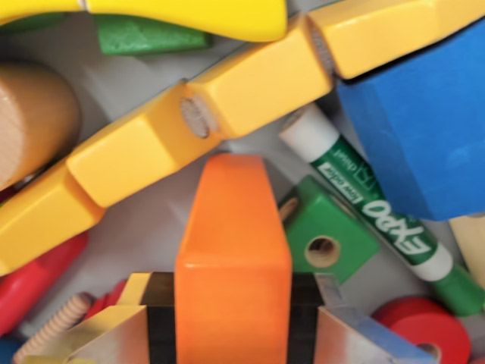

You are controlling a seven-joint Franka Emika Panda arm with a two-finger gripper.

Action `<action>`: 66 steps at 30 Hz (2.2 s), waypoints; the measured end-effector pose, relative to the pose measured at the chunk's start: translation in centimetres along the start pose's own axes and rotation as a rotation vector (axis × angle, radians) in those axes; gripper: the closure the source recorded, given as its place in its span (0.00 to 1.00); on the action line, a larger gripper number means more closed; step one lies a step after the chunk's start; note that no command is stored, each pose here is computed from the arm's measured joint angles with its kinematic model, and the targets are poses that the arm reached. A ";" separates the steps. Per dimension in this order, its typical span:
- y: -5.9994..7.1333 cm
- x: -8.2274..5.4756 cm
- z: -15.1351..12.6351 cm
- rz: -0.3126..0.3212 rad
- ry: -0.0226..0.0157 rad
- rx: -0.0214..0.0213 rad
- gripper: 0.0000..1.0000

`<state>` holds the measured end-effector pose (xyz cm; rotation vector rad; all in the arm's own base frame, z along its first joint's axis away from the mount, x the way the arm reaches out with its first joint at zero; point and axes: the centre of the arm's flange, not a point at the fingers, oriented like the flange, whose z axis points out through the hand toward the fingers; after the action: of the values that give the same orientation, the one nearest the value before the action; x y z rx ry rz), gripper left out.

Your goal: Pick an object from the bin

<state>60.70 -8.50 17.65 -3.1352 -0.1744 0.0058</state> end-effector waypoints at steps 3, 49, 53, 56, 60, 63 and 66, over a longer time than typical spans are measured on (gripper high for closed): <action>0.0 0.0 -0.5 0.000 0.0002 0.0000 1.00; 0.0 -0.1 -17.4 0.000 0.0022 0.0007 1.00; 0.0 -0.1 -19.1 0.000 0.0021 0.0009 1.00; 0.0 0.0 -20.4 0.000 0.0030 0.0007 1.00; 0.0 -0.1 -21.9 -0.001 0.0040 0.0006 1.00; 0.0 0.0 -22.9 -0.001 0.0034 0.0008 1.00; 0.0 0.0 -23.8 -0.001 0.0025 0.0010 1.00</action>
<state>60.76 -8.49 41.45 -3.1340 -0.1754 0.0020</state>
